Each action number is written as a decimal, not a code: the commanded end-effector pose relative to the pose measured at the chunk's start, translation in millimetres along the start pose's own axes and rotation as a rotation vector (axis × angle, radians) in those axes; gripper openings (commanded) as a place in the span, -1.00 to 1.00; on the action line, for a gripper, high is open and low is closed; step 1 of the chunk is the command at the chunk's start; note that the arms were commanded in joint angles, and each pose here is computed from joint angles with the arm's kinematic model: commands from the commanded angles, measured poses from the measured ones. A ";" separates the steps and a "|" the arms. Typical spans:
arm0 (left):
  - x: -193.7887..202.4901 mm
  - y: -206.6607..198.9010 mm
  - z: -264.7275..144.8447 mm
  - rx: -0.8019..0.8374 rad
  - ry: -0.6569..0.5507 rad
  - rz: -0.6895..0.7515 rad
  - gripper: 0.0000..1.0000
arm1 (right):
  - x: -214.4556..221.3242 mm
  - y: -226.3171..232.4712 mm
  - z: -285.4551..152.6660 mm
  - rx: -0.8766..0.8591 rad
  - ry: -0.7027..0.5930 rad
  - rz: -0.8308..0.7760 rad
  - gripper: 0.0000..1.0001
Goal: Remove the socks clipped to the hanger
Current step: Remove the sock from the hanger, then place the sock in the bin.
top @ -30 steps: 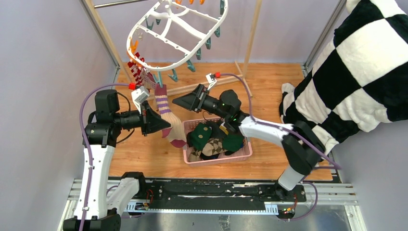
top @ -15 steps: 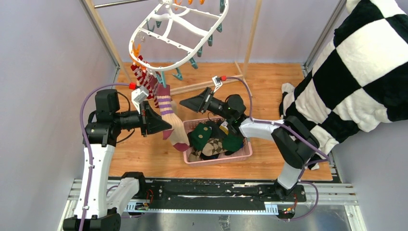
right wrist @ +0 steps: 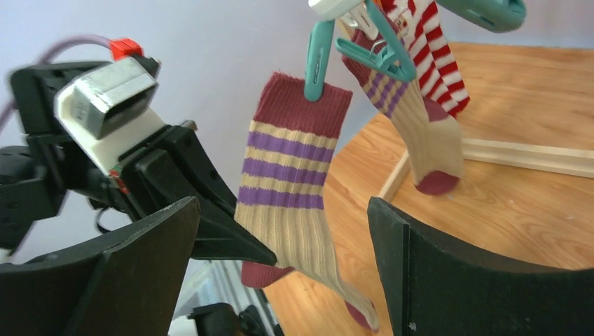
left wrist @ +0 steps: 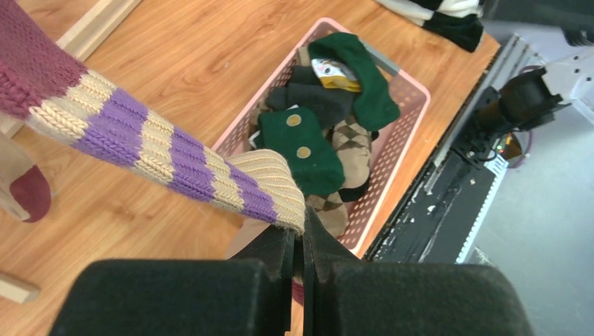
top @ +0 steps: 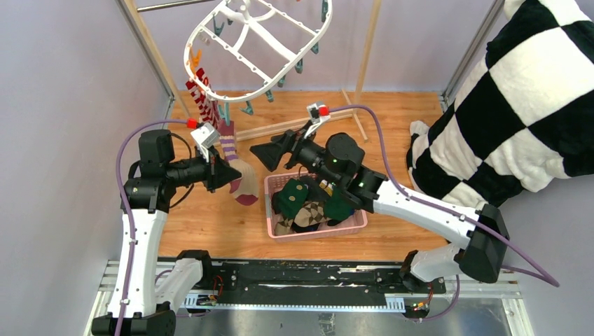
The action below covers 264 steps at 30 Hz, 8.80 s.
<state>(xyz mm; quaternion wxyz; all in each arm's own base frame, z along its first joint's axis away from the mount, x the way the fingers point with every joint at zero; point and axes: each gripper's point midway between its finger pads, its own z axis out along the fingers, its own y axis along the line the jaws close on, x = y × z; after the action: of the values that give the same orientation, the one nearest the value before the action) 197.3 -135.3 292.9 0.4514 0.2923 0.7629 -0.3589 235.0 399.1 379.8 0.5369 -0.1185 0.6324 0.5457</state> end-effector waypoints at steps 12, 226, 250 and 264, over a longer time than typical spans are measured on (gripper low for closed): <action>8.3 -5.7 2.6 0.021 0.022 0.051 -0.90 | 65.2 6.3 65.2 0.121 0.260 -0.136 0.74; -0.5 23.1 -12.8 -0.132 0.092 0.099 0.99 | 116.0 -213.4 -197.3 0.604 0.695 -0.177 -1.00; -1.6 47.3 -20.8 -0.223 0.092 0.026 0.99 | 83.9 -168.6 -173.9 0.470 0.474 -0.046 -0.18; -3.2 68.5 -35.0 -0.277 0.044 -0.044 0.99 | 166.2 -269.3 -209.3 0.765 0.610 -0.058 -0.77</action>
<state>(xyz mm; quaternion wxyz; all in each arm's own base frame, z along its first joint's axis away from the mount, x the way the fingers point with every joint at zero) 234.3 -69.0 277.4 0.4483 0.2169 0.8301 -0.2508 250.1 220.8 85.5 0.3451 -0.1084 0.8991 0.2465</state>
